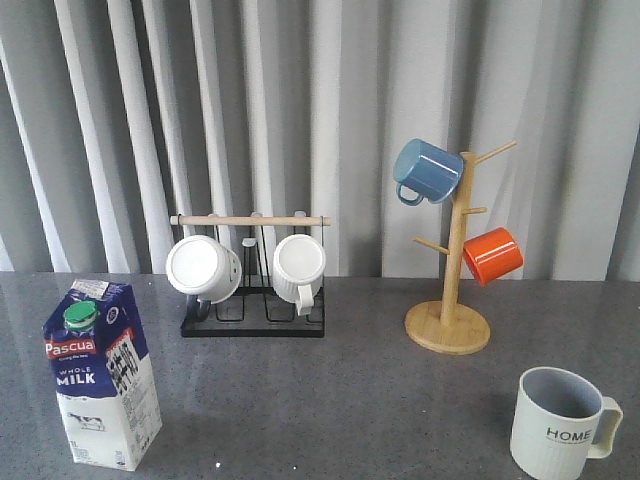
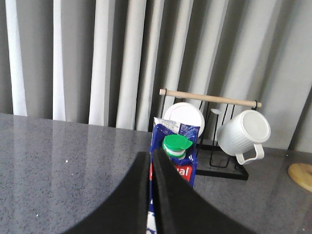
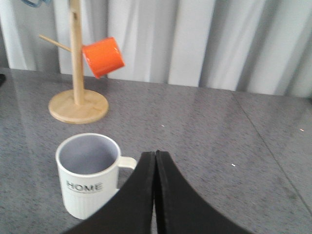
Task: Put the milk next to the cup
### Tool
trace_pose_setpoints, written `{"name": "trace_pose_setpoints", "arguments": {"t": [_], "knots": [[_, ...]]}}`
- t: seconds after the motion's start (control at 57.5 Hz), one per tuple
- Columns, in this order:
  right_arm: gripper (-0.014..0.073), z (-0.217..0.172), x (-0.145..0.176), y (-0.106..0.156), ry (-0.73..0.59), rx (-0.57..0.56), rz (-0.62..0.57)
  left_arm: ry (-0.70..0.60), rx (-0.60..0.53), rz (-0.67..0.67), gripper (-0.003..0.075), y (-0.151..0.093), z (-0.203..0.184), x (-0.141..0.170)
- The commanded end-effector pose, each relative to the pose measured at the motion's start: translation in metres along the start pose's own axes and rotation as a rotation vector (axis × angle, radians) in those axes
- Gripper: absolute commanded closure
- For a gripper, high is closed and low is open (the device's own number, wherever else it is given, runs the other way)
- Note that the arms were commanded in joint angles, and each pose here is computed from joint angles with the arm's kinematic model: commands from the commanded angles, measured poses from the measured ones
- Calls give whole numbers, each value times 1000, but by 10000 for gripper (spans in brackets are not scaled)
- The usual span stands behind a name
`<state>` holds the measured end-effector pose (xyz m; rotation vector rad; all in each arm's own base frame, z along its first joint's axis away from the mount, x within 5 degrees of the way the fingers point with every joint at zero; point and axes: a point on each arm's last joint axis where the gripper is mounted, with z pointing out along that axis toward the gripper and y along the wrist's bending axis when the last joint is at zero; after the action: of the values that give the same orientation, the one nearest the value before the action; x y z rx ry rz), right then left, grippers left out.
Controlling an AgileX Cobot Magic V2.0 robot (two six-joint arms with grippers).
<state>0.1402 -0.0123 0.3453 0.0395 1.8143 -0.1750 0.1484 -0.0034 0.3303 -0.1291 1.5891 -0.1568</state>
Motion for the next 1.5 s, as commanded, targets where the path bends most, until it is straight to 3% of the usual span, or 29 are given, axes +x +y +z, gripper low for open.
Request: {"name": "trace_pose_setpoints", "arguments": {"t": [0.0,0.122,0.348,0.47,1.079,1.2,1.34,1.479], "knots": [[574,3,-15,3,-78,-30,48,-154,13,-8,698,-3,4,-22],[462,9,-12,3,-45,-15,69,-159,5,29,602,-2,13,-20],[102,10,-14,1,-57,2,10,-110,-12,39,272,0,35,-8],[-19,10,-14,0,-61,14,-31,-114,-15,40,168,1,41,-6],[32,10,-14,2,-61,-1,-17,-108,-16,41,151,1,42,-5],[32,13,-13,8,-78,-58,-99,-108,-16,41,151,1,42,-5],[32,21,0,18,-168,-132,-174,-108,-16,41,151,1,42,-5],[32,30,30,17,-269,-59,-187,-108,-16,41,151,1,42,-5]]}}
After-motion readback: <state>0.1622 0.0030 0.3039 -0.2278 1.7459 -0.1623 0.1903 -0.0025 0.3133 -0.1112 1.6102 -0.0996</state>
